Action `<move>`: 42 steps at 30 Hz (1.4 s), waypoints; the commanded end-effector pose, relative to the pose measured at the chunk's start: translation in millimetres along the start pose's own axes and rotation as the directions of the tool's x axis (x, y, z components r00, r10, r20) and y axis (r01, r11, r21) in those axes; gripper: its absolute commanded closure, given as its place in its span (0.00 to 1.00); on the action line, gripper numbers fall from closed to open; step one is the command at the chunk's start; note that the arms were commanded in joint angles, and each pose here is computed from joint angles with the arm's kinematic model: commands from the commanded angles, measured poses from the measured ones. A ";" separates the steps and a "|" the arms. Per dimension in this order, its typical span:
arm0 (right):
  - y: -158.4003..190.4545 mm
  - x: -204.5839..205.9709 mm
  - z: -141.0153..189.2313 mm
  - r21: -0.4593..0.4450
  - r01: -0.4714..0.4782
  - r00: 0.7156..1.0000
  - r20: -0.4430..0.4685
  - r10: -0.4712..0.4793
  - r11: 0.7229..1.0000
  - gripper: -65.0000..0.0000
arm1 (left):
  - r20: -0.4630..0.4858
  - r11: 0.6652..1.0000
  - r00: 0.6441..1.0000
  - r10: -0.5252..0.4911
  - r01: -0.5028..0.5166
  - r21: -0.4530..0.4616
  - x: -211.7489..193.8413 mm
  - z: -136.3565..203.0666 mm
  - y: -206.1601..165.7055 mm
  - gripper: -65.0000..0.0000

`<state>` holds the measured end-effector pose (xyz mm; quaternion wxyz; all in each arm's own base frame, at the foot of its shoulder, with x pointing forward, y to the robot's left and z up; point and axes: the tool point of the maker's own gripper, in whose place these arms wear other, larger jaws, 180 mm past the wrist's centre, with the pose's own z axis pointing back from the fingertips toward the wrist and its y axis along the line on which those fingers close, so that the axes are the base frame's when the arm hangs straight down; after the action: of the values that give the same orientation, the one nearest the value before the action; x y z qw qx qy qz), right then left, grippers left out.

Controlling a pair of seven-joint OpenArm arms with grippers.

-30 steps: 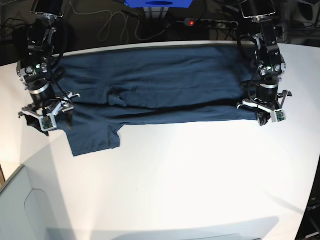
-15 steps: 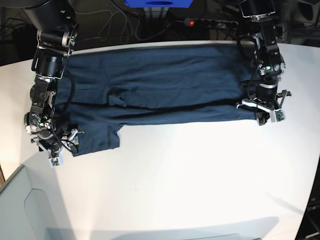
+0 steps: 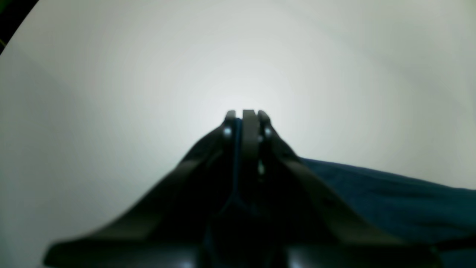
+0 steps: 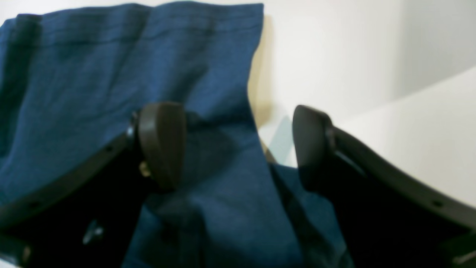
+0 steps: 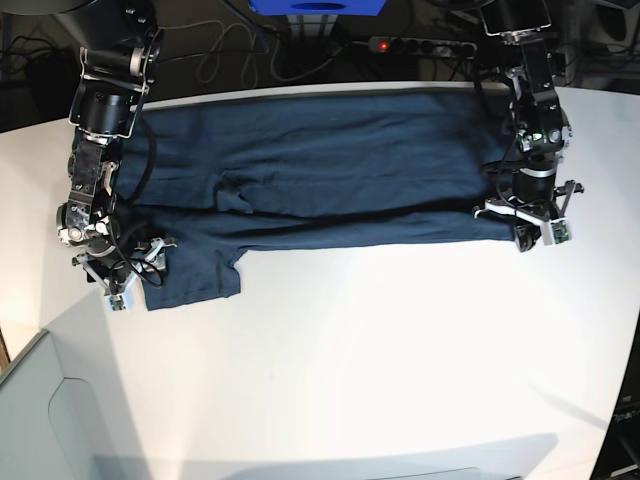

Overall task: Fold the T-shirt properly
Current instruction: 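Release the hem and reach the right gripper to the sleeve corner, then pull the protruding sleeve with the right gripper, tucking it into the fold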

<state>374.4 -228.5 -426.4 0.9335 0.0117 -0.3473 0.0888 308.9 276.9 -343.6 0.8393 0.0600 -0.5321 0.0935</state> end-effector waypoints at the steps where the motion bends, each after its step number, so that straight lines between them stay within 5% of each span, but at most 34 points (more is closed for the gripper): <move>1: -5.2 1.9 2.1 -0.016 -0.021 1.000 -0.017 0.021 1.000 0.40 | 0.062 1.000 0.998 -0.007 0.007 0.004 19.9 -0.7 2.1 1.00; 9: 15.2 9.8 -3.3 0.021 -0.096 0.995 -0.018 0.097 0.995 1.00 | 0.062 1.000 0.998 -0.007 0.007 0.004 19.9 -0.7 2.1 1.00; 21: 1.2 110.8 9.8 -0.020 -0.101 0.981 0.164 0.103 0.995 1.00 | 0.116 1.000 0.993 0.000 0.000 0.001 45.8 -9.3 -1.1 1.00; 27: -0.8 153.7 34.8 -0.064 -0.128 0.944 0.299 0.141 0.990 1.00 | 0.179 1.000 0.984 0.010 -0.010 -0.001 75.6 -18.7 -4.8 1.00; 33: 10.9 160.8 48.6 -0.068 -0.143 0.912 0.379 0.158 0.987 1.00 | 0.156 0.999 0.987 0.034 -0.035 0.005 73.3 -36.9 -1.9 1.00; 42: 53.8 147.3 71.9 0.003 -0.307 0.848 0.455 0.272 0.952 1.00 | 0.165 1.000 0.986 0.027 -0.029 0.009 78.4 -39.7 3.9 1.00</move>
<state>419.9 -163.8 -300.4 0.8242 0.0081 -0.5184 0.2279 368.1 290.0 -311.8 0.8109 0.0563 -0.5720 0.1104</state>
